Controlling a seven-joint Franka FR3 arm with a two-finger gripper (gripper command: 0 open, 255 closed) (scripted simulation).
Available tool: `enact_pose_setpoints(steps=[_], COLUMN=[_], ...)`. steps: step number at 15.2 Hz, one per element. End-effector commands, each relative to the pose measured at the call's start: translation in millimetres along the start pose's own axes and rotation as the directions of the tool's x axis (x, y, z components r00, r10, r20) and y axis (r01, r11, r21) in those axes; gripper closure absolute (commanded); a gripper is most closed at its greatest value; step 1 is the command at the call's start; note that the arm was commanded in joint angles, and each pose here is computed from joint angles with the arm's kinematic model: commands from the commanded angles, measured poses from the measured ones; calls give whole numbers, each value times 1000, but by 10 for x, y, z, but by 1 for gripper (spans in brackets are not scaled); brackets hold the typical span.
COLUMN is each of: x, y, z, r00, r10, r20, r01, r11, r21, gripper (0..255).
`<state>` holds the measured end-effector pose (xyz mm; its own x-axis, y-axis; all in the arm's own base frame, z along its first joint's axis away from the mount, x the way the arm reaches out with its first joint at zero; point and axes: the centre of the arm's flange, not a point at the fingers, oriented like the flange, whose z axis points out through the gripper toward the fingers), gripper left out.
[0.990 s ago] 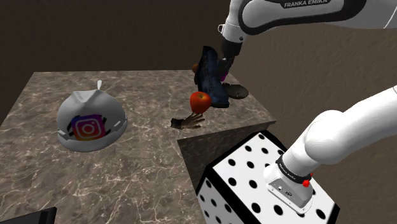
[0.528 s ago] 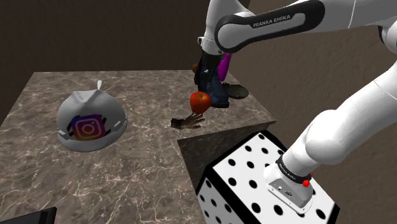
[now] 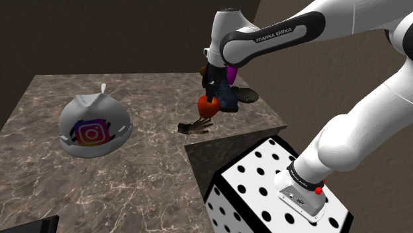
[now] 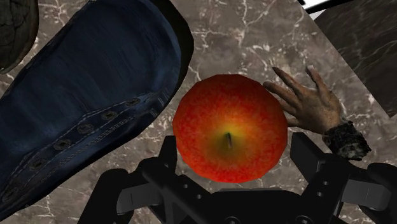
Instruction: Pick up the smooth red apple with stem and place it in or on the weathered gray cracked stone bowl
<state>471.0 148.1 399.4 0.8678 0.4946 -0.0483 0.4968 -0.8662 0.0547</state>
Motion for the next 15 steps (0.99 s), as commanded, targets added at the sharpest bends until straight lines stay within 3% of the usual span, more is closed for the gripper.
enact_pose_setpoints(steps=[1, 6, 7, 15], x=[4, 4, 4, 4], y=[4, 4, 4, 4], z=[17, 16, 16, 16], r00=[1000, 1000, 1000, 1000], r10=[0, 0, 0, 0], r20=[-1, 0, 0, 0], r01=[0, 0, 0, 0], r11=[1000, 1000, 1000, 1000], r21=[0, 0, 0, 0], gripper=[0, 0, 255, 255])
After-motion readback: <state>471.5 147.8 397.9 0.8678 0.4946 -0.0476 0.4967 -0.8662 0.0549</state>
